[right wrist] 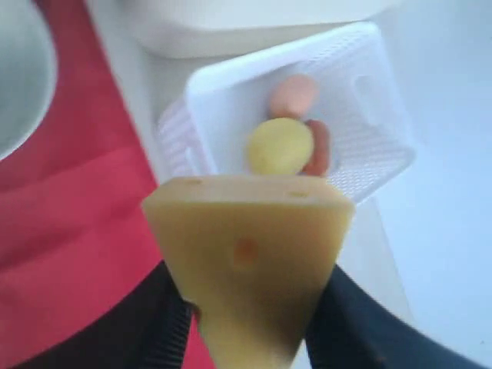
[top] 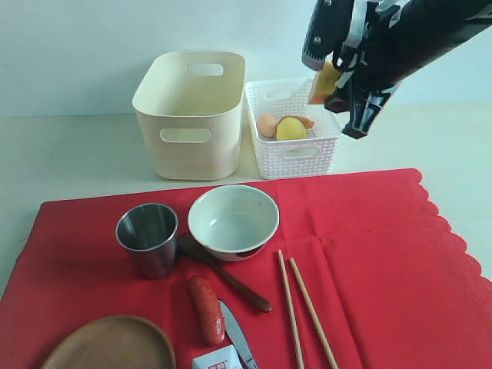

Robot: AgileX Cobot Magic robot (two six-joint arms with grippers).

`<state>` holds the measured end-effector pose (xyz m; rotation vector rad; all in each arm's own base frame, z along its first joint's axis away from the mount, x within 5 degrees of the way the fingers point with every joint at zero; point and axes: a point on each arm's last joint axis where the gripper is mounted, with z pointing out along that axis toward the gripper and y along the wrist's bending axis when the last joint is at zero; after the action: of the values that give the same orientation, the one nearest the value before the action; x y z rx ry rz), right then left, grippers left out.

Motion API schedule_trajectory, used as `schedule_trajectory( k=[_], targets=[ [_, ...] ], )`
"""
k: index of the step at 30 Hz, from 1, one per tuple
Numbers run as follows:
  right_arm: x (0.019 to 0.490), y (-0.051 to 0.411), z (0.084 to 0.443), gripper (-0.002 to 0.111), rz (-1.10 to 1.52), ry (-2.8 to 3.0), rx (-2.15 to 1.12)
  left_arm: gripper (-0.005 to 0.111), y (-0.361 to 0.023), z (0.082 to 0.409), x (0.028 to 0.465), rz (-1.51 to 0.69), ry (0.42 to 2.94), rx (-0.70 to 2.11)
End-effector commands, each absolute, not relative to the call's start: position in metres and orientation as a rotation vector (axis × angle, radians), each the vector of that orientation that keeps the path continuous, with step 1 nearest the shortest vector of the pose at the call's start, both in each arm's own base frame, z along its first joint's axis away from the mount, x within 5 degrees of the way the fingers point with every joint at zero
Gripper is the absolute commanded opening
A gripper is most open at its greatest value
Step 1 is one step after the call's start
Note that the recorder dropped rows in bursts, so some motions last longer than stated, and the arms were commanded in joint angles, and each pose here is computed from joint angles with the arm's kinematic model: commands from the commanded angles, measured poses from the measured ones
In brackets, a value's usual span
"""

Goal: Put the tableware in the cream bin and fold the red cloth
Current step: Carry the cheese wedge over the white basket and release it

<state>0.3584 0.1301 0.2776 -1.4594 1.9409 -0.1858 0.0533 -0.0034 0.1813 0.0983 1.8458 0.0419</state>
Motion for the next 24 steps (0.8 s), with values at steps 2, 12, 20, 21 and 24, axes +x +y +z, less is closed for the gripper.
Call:
schedule_trajectory(
  k=[2,12,20,21,24],
  targets=[
    [0.390,0.137,0.272,0.000,-0.143,1.976,-1.244,0.000,-0.003,0.181,0.053,0.049,1.835,0.096],
    [0.461,0.159,0.236,0.000,-0.004,2.146,-0.991,0.000,-0.003,0.181,0.053,0.049,1.835,0.096],
    [0.505,0.152,0.195,0.000,0.087,2.341,-0.827,0.000,-0.003,0.181,0.053,0.049,1.835,0.096],
    [0.508,0.153,0.190,0.000,0.094,2.358,-0.834,0.000,-0.003,0.181,0.053,0.049,1.835,0.096],
    [0.514,0.158,0.171,0.000,0.146,2.414,-0.828,0.000,-0.003,0.181,0.053,0.049,1.835,0.096]
  ],
)
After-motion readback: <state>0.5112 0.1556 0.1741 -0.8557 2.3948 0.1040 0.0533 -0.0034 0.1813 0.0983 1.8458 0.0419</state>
